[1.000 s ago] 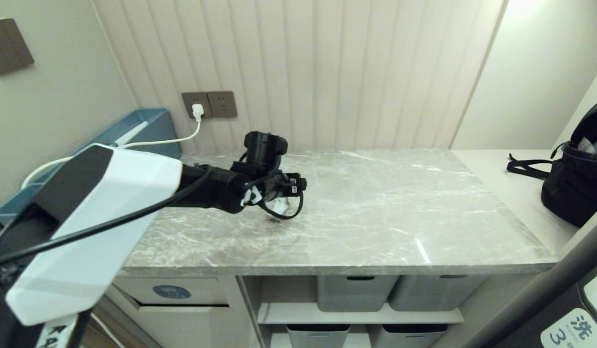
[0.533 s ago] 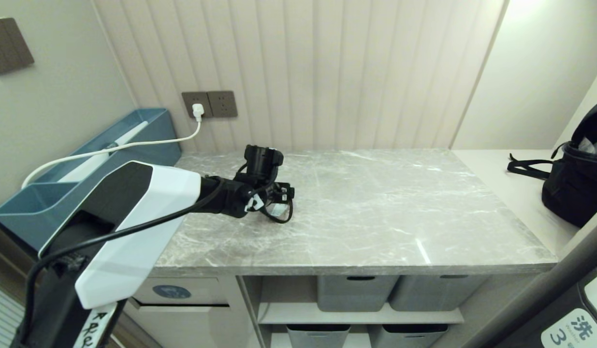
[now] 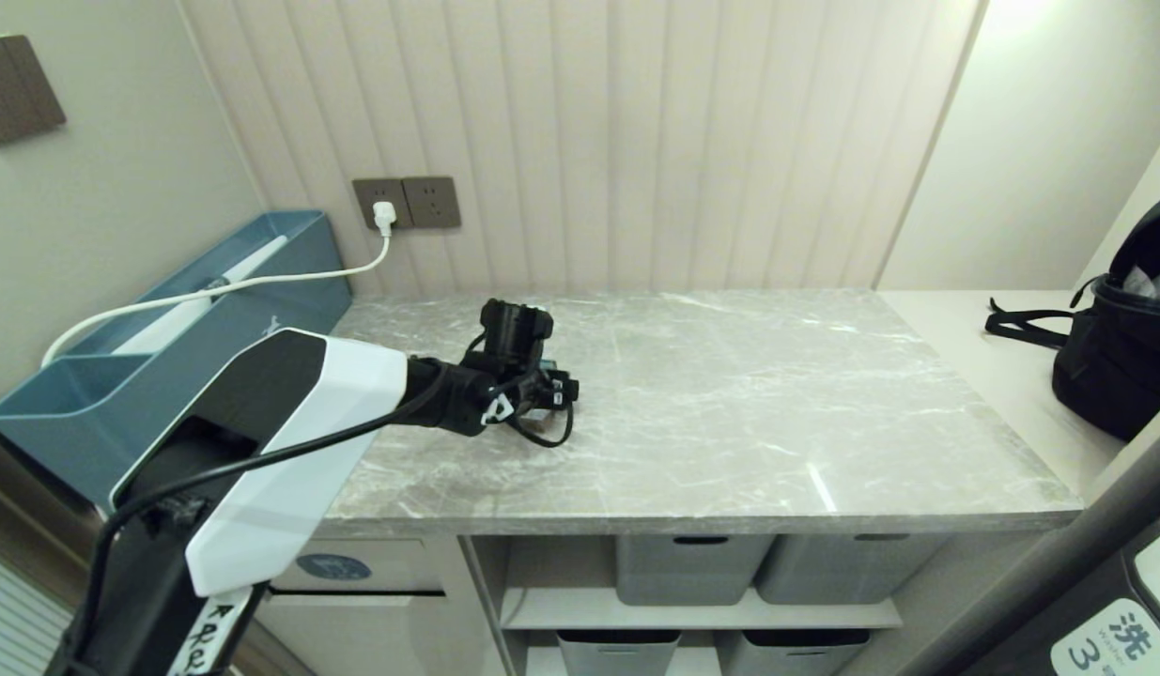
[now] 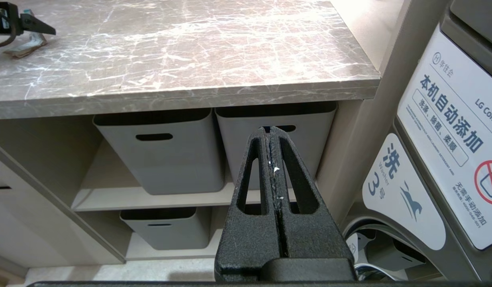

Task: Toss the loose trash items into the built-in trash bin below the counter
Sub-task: Pick up the garbage

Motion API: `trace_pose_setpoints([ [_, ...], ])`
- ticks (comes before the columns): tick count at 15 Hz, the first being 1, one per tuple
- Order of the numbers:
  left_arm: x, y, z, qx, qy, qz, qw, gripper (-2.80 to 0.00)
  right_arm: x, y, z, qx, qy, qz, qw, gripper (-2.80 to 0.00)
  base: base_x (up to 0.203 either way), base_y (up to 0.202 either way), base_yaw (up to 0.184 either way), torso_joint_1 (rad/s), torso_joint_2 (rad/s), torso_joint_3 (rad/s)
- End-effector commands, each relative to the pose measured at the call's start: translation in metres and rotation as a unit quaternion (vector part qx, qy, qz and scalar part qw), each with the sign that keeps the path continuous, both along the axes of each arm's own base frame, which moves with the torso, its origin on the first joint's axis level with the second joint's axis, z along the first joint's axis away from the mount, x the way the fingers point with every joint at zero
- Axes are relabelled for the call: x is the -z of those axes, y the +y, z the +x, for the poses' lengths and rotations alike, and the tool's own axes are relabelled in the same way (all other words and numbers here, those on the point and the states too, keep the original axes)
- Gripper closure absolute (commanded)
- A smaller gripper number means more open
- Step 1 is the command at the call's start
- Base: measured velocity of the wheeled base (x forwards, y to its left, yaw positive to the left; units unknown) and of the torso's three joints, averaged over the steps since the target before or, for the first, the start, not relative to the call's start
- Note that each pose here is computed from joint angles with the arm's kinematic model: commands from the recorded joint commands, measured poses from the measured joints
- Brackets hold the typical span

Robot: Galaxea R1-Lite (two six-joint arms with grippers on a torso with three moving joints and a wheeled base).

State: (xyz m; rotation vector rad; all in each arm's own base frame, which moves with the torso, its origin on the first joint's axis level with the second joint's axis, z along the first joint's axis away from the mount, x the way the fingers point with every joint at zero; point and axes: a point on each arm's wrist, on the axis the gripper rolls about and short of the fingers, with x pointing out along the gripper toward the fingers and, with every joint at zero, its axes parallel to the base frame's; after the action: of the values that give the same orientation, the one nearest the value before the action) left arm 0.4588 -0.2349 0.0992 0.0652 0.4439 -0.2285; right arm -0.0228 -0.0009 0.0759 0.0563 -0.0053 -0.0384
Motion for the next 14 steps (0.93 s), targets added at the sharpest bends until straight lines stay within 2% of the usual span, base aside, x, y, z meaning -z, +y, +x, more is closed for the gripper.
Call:
trace_pose_setpoints([
  [1, 0.004, 0.0, 0.002, -0.002, -0.001, -0.001, 1.0, -0.8, 0.0, 0.0, 0.0, 0.0, 0.001, 0.0, 1.0, 0.0, 0.0, 0.0, 0.0, 0.0, 0.0, 0.0],
  [2, 0.004, -0.001, 0.002, -0.001, -0.005, -0.004, 1.0, 0.0, 0.0, 0.0, 0.0, 0.0, 0.001, 0.0, 1.0, 0.0, 0.0, 0.0, 0.0, 0.0, 0.0, 0.0],
  [10, 0.004, -0.002, 0.001, 0.006, -0.005, 0.0, 1.0, 0.0, 0.0, 0.0, 0.0, 0.0, 0.001, 0.0, 1.0, 0.0, 0.0, 0.0, 0.0, 0.0, 0.0, 0.0],
  [14, -0.02, 0.003, -0.007, 0.006, -0.02, -0.011, 0.9997, 0.0, 0.0, 0.0, 0.0, 0.0, 0.001, 0.0, 1.0, 0.0, 0.0, 0.0, 0.0, 0.0, 0.0, 0.0],
])
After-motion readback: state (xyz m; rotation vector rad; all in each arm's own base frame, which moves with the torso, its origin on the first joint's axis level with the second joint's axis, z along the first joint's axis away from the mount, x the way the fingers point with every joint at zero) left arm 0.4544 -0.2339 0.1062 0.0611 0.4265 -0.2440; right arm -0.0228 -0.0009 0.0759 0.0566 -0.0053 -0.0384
